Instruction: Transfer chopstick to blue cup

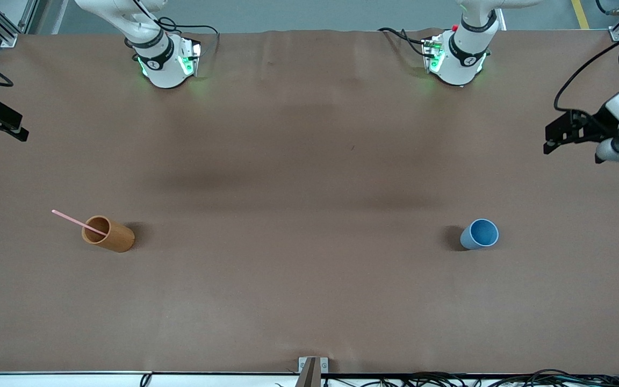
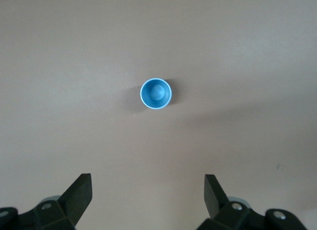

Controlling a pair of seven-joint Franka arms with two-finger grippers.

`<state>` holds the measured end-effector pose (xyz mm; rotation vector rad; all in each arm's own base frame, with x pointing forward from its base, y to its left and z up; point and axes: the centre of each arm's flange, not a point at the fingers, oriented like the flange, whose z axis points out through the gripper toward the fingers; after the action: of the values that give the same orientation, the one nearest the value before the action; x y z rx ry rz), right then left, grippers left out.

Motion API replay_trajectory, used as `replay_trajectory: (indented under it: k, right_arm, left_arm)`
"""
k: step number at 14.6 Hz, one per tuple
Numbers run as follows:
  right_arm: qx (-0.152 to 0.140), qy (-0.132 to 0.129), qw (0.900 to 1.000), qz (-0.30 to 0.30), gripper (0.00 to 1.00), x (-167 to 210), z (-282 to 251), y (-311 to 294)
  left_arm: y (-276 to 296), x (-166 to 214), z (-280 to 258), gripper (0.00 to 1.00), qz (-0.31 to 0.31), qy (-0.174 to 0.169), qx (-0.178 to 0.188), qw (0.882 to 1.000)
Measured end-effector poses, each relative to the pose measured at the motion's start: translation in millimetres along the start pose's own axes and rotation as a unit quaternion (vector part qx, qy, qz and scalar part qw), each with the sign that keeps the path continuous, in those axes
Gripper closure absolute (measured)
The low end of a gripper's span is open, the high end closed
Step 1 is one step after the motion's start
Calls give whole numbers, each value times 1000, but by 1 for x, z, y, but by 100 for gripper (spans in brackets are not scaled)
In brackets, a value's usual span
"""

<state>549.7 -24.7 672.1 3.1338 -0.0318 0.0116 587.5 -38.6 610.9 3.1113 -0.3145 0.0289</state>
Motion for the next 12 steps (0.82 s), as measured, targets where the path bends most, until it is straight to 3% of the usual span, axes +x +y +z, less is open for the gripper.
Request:
replay_trajectory:
  k: [3,7,12]
  right_arm:
    - [0,0,1000,1,0,0,0,1]
    - [8,3,1000,11,0,2,2,12]
    - [83,0,995,52,0,38,60,77]
  left_arm:
    - [-47,32,76,0,-26,-5,-6,1000]
    - [-51,57,195,0,-30,-6,-21,999]
    - [-41,50,296,0,-43,8,-31,999]
